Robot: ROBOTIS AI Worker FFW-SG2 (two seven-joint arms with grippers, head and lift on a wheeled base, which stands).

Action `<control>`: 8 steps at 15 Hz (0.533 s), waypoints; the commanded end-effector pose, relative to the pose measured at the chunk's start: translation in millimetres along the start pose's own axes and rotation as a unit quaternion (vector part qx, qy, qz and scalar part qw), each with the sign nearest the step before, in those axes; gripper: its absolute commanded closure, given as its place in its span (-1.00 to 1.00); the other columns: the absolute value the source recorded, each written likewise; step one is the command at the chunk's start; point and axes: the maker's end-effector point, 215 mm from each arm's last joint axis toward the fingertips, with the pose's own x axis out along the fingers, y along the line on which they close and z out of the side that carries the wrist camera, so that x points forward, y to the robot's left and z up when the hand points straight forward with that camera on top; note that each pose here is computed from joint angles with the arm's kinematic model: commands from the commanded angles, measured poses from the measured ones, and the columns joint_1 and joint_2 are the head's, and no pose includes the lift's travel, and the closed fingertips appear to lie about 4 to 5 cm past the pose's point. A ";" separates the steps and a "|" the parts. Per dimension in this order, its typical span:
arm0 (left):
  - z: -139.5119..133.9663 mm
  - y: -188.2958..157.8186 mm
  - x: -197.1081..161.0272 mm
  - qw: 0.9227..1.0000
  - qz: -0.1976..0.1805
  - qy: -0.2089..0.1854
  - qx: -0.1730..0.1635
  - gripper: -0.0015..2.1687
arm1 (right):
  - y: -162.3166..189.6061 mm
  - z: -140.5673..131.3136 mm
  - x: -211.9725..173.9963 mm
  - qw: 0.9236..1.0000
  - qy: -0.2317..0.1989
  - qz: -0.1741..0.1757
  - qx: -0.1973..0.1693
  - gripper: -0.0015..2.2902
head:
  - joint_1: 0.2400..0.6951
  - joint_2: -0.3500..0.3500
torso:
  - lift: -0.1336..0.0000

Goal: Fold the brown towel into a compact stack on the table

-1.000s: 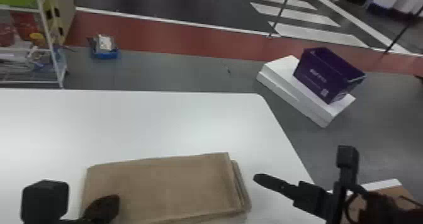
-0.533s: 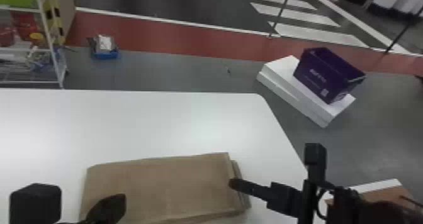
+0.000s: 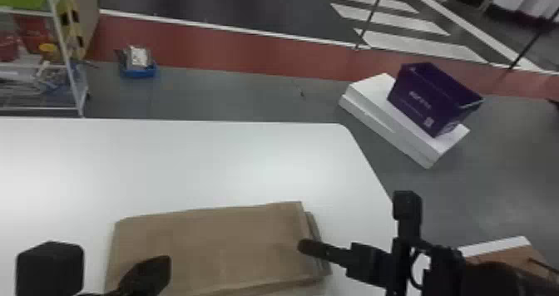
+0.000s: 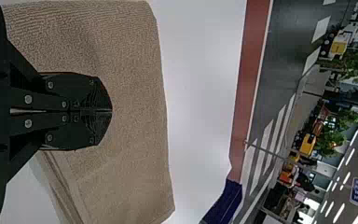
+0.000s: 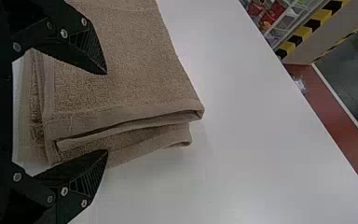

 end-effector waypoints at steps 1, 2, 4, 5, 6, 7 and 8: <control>0.2 0.2 -0.2 1.000 -0.001 0.000 -0.001 0.72 | -1.5 0.7 4.0 1.000 0.003 -0.001 0.004 -0.70 | 1.00 -1.00 | -0.85; 0.3 0.5 0.3 1.000 -0.001 0.000 -0.001 0.72 | 1.4 2.4 6.1 1.000 0.003 0.003 0.003 -0.64 | 1.00 -1.00 | -0.85; -0.5 0.6 0.5 1.000 -0.001 0.000 -0.001 0.72 | 5.8 0.8 8.8 1.000 0.007 0.007 0.001 -0.32 | 1.00 -1.00 | -0.85; -0.5 0.9 0.5 1.000 0.000 0.001 -0.001 0.72 | 7.4 1.5 8.3 1.000 0.006 0.011 0.001 0.13 | 1.00 -0.99 | -0.85; -0.5 2.3 0.4 1.000 0.001 0.001 -0.001 0.72 | 8.7 1.7 8.3 1.000 0.006 0.012 0.000 0.36 | 1.00 -0.98 | -0.85; -0.4 2.9 -0.1 1.000 0.001 0.001 -0.001 0.72 | 8.9 3.2 7.2 1.000 0.003 0.011 -0.001 0.45 | 1.00 -0.97 | -0.85; 0.4 3.0 0.1 1.000 0.001 0.000 -0.001 0.72 | 9.1 4.7 5.8 1.000 0.001 0.013 -0.001 0.50 | 1.00 -0.96 | -0.85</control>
